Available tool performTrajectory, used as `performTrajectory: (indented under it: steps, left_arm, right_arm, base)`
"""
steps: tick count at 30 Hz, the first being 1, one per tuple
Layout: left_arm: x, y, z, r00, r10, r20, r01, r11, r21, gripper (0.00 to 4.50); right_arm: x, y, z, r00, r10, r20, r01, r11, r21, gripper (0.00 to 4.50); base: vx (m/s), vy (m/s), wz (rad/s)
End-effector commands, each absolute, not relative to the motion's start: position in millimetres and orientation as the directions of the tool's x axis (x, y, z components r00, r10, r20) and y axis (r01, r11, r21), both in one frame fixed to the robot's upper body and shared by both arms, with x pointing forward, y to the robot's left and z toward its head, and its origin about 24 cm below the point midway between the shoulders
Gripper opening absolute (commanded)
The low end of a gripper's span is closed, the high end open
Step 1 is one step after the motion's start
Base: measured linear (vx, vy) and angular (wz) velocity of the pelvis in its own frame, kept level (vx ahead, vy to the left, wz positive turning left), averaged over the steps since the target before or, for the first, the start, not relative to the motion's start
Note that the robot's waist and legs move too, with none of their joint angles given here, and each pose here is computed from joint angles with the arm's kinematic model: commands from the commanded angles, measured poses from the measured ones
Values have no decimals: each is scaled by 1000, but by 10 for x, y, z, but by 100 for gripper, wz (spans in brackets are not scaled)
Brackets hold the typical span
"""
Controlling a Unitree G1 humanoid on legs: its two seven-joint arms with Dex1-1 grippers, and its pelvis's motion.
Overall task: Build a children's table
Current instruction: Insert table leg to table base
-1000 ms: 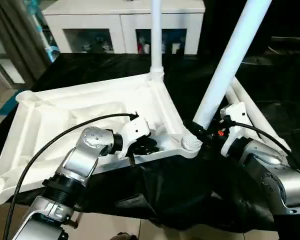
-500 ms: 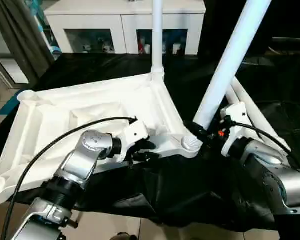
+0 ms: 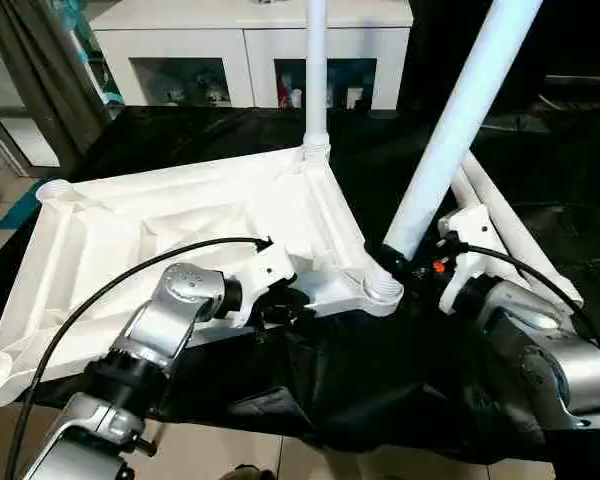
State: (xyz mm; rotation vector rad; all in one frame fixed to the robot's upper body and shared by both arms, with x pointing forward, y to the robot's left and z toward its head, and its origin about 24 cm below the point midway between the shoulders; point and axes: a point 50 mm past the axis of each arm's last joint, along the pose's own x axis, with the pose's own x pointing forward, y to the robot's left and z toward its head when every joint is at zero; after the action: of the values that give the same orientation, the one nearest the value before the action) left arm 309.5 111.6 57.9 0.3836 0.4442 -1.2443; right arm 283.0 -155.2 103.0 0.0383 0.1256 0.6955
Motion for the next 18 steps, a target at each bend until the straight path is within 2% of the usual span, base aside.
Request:
performTrajectory:
  steps: [1, 3, 7, 10, 18]
  left_arm:
    - [3116, 1112, 579, 258, -806, -533, 961, 273, 54, 82]
    - [3120, 1110, 578, 259, -806, -533, 960, 274, 53, 56]
    - [3141, 1120, 579, 254, -806, -535, 961, 271, 47, 40]
    - [3140, 1129, 570, 246, -806, -538, 963, 267, 40, 3]
    - [3131, 1111, 589, 216, -821, -528, 971, 236, 30, 0]
  right_arm:
    - [2871, -1531, 1085, 762, 641, -90, -640, 767, 49, 190]
    - [2875, -1534, 1086, 762, 641, -90, -640, 767, 48, 190]
    - [2914, -1545, 1059, 765, 634, -117, -633, 773, 44, 190]
    - [2937, -1547, 1028, 769, 624, -138, -623, 780, 57, 190]
    - [3017, -1557, 953, 768, 608, -202, -608, 791, 70, 190]
  base:
    - [0, 0, 0]
    - [0, 0, 0]
    - [0, 0, 0]
    - [0, 0, 0]
    - [0, 0, 0]
